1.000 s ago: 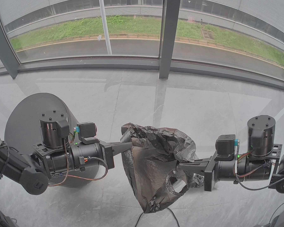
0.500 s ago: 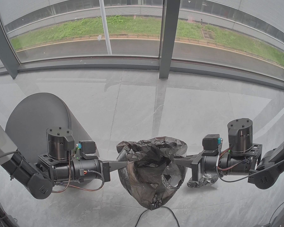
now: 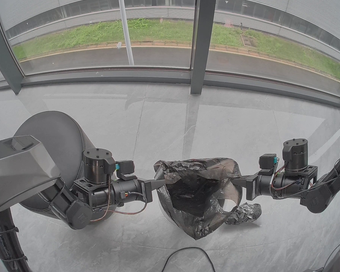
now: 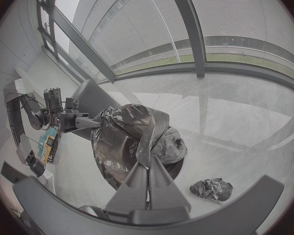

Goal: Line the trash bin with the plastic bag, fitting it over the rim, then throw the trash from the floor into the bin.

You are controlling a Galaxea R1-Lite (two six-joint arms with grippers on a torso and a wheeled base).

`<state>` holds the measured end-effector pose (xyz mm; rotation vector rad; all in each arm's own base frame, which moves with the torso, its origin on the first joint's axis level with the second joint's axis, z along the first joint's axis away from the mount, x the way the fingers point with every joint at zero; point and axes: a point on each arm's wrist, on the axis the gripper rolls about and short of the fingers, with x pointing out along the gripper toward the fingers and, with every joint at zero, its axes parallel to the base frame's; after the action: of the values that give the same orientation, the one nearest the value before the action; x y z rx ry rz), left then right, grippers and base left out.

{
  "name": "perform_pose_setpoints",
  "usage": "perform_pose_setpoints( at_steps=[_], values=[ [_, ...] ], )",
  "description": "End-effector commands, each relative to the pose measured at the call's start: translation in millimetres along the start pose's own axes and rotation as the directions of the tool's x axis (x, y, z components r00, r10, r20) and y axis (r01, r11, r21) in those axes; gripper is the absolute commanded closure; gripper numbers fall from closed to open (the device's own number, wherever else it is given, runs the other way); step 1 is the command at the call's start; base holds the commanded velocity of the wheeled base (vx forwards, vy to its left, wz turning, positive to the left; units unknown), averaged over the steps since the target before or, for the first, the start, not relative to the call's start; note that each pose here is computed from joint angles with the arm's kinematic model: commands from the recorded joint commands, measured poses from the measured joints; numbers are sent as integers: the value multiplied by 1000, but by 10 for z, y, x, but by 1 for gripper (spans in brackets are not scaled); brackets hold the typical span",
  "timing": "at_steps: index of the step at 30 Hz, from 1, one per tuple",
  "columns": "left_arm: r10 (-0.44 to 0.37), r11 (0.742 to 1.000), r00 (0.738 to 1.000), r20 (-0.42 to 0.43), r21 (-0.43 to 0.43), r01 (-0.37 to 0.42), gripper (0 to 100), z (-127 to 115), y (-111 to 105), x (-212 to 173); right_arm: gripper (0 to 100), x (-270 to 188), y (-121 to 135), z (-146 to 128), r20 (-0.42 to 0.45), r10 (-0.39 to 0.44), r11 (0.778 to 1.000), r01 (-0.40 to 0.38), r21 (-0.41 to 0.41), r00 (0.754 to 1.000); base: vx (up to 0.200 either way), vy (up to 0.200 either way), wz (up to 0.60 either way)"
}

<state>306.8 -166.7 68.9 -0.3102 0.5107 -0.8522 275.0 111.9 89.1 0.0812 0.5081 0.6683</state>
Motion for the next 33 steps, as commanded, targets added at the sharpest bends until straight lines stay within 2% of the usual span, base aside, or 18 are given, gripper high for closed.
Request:
perform_pose_setpoints(
  at_steps=[1,7,11,17,20,21,26,33],
  values=[
    [4,1000,1000,-19,-4,-4,100,-133,63,164,100,173,-53,-127,-43,10,1000,-10,9,999,0,0,0],
    [13,1000,1000,22,13,-13,100,-234,162,251,100,407,57,-163,-7,69,997,-69,-32,998,0,0,0],
    [88,996,995,47,7,-89,100,-337,220,183,100,504,143,-175,-12,99,994,-99,-44,995,0,0,0],
    [119,993,993,9,-13,-119,100,-491,267,18,100,506,151,-225,-30,97,994,-98,-44,995,0,0,0],
    [122,992,993,7,-14,-122,100,-501,277,29,100,464,89,-223,-27,75,996,-76,-36,997,0,0,0],
    [123,992,992,4,-11,-123,100,-505,282,45,100,416,-38,-226,-23,37,999,-38,-35,999,0,0,0],
    [150,989,989,2,-9,-150,100,-553,406,79,100,391,-386,-320,-43,-47,994,42,-103,998,0,0,0],
    [132,990,988,80,35,-135,100,-385,464,223,100,570,-472,-397,-11,-47,994,45,-97,999,0,0,0]
  ],
)
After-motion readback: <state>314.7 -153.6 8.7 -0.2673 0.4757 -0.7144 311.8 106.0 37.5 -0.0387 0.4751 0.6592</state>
